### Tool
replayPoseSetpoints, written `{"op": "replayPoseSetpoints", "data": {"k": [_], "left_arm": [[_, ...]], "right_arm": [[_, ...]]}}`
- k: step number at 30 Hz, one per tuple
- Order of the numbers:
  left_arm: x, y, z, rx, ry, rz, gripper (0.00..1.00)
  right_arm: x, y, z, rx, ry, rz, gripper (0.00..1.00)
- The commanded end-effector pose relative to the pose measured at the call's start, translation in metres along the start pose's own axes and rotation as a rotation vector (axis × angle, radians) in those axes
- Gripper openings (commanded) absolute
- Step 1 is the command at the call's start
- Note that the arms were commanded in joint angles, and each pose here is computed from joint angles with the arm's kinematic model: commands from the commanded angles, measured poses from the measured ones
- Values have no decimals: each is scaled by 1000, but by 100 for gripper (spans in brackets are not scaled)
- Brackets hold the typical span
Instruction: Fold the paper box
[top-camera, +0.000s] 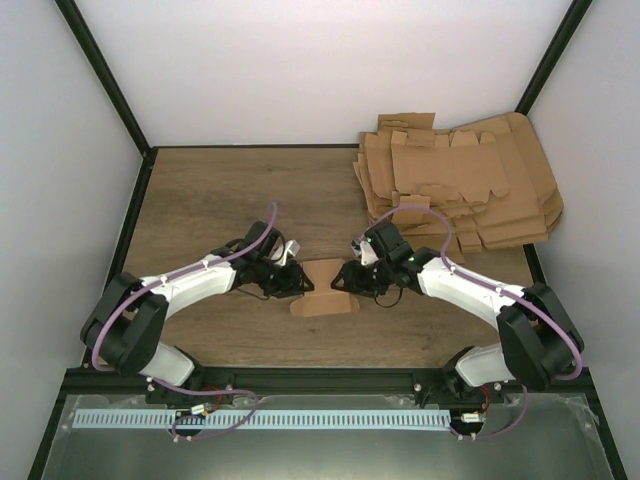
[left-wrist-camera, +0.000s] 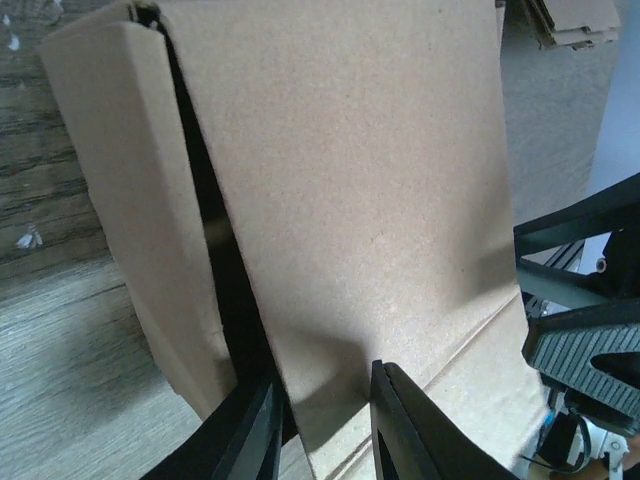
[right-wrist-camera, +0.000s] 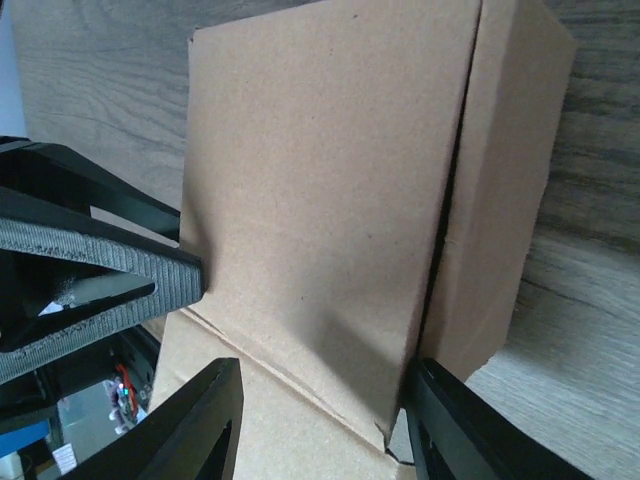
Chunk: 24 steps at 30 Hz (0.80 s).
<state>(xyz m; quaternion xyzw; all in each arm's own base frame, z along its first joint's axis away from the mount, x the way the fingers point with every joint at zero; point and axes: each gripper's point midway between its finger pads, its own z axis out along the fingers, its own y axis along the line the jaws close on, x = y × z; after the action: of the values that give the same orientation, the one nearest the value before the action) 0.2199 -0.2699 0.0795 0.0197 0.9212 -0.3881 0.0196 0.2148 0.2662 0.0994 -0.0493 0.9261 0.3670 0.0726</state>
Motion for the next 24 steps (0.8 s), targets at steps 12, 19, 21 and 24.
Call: {"op": "replayPoseSetpoints", "data": {"k": [12,19,21,24], "left_arm": [[-14,-15,-36,-134,-100,162,38],[-9,2,-20,-140,-71,170,41],[-12,1,-13,-126,-59,189,42],[-15,1,-6,-108,-57,202,42]], "right_arm": [[-11,-9,-26,120,-112,-122,53],[6,-18,-17,64,-91,-90,53],[10,-22,-12,56,-81,-81,53],[14,-25,-2,39,-49,-72,50]]}}
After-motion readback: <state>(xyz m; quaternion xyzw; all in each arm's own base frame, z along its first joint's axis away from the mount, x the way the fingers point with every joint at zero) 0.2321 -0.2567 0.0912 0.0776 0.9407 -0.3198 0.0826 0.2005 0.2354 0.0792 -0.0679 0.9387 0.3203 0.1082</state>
